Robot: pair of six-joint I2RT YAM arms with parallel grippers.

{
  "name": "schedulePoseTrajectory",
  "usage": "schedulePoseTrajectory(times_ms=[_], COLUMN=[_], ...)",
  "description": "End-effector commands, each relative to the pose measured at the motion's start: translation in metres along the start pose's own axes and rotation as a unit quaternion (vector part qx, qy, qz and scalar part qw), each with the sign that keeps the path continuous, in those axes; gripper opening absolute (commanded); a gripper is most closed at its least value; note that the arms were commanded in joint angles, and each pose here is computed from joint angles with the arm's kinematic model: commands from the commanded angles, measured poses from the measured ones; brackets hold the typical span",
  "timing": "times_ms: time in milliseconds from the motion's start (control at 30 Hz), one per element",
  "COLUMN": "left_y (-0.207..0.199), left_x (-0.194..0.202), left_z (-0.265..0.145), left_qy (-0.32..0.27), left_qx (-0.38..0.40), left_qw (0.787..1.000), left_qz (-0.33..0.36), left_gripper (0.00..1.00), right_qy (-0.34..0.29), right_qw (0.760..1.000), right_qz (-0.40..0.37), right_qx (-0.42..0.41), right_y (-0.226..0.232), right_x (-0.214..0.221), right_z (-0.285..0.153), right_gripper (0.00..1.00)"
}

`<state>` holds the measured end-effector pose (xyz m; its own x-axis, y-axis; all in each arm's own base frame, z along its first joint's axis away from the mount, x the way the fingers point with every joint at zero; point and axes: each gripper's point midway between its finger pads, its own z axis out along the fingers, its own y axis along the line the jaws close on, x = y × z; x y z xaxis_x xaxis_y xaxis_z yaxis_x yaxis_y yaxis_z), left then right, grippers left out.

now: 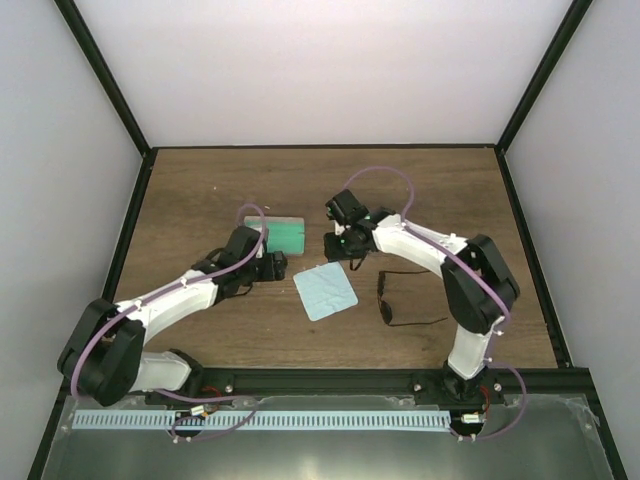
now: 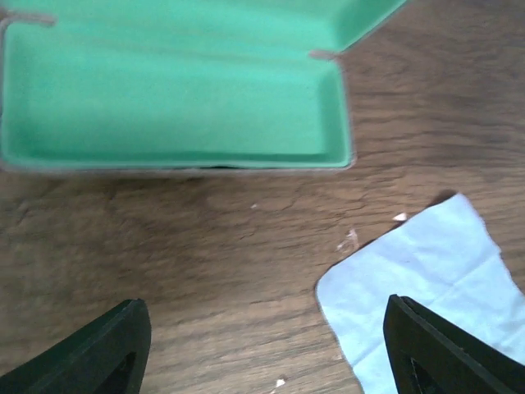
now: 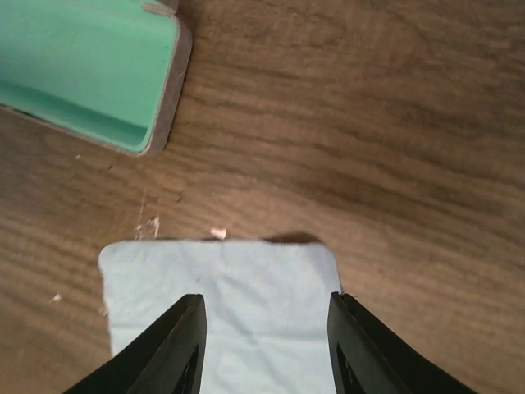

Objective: Organize the sunglasses
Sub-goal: Adjust the sunglasses case at the center of the board, then fold the glasses cleaning cloth at the center of the board.

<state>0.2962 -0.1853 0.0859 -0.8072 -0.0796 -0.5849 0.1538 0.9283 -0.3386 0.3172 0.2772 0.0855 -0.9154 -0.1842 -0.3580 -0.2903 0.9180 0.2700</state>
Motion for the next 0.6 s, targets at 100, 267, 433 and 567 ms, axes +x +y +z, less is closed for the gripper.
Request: schedulePoseTrajectory(times_ms=[100, 267, 433, 567], left_y=[0.016, 0.017, 0.018, 0.018], left_x=[0.011, 0.016, 0.017, 0.019], left_z=[0.004, 0.008, 0.009, 0.011], left_qy=[0.013, 0.024, 0.028, 0.033], left_qx=[-0.042, -0.045, -0.046, -0.047], left_qw=[0.998, 0.998, 0.998, 0.998], left_qz=[-0.046, -0.04, -0.034, -0.028], left_gripper=[0.71, 0.71, 0.72, 0.72], right_qy=[0.016, 0.027, 0.037, 0.041], right_qw=[0.997, 0.996, 0.995, 0.995], right_qz=[-0.044, -0.048, -0.05, -0.047], right_qx=[0.064, 0.075, 0.079, 0.078], right_y=[-0.019, -0.023, -0.026, -0.026], right_x=[-0.011, -0.011, -0.009, -0.006], right_z=[0.032, 0.05, 0.061, 0.064], right_gripper=[0.42, 0.4, 0.34, 0.2])
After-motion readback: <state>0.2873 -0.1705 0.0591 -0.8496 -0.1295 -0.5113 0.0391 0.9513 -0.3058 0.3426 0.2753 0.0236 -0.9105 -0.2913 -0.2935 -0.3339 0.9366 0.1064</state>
